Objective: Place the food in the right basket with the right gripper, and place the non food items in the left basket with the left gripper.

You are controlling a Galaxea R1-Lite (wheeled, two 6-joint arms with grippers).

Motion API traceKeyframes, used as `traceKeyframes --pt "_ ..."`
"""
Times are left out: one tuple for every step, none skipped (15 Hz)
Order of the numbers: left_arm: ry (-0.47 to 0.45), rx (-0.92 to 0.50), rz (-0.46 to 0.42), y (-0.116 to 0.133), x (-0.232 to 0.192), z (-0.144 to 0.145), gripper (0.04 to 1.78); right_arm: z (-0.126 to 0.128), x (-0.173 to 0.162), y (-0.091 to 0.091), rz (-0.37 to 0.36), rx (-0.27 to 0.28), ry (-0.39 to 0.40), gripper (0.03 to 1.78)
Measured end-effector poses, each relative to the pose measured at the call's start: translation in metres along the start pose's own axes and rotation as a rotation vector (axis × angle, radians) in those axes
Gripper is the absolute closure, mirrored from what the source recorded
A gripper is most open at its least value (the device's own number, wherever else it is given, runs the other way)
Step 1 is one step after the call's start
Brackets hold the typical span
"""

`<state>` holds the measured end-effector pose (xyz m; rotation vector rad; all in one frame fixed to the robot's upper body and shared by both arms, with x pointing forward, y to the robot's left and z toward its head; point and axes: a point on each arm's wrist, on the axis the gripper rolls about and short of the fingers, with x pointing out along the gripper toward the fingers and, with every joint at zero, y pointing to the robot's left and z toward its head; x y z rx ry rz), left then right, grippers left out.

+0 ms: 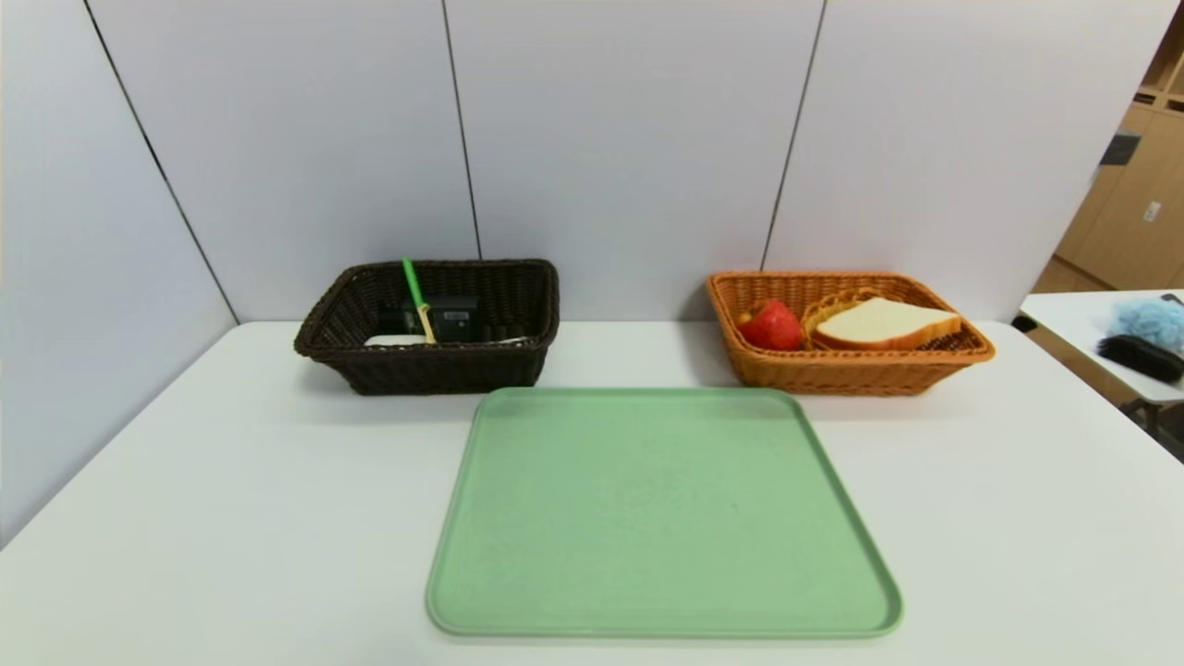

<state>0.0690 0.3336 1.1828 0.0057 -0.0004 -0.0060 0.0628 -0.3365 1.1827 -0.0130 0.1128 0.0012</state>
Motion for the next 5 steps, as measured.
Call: traceKeyframes --pt "0.0 0.0 0.0 0.0 0.0 0.0 0.13 -0.0009 0.0003 0.0 0.0 0.0 0.004 0.11" --pt "0.0 0.0 0.0 0.0 0.0 0.0 0.13 -0.0005 0.0002 0.0 0.0 0.0 0.002 0.11" --pt "0.0 0.0 0.0 0.0 0.0 0.0 0.13 -0.0003 0.0 0.0 0.0 0.0 0.001 0.11" --pt "0.0 0.0 0.0 0.0 0.0 0.0 0.13 -0.0002 0.0 0.0 0.0 0.0 0.0 0.11" --pt "0.0 0.0 0.0 0.0 0.0 0.0001 0.13 -0.0001 0.0 0.0 0.0 0.0 0.0 0.11"
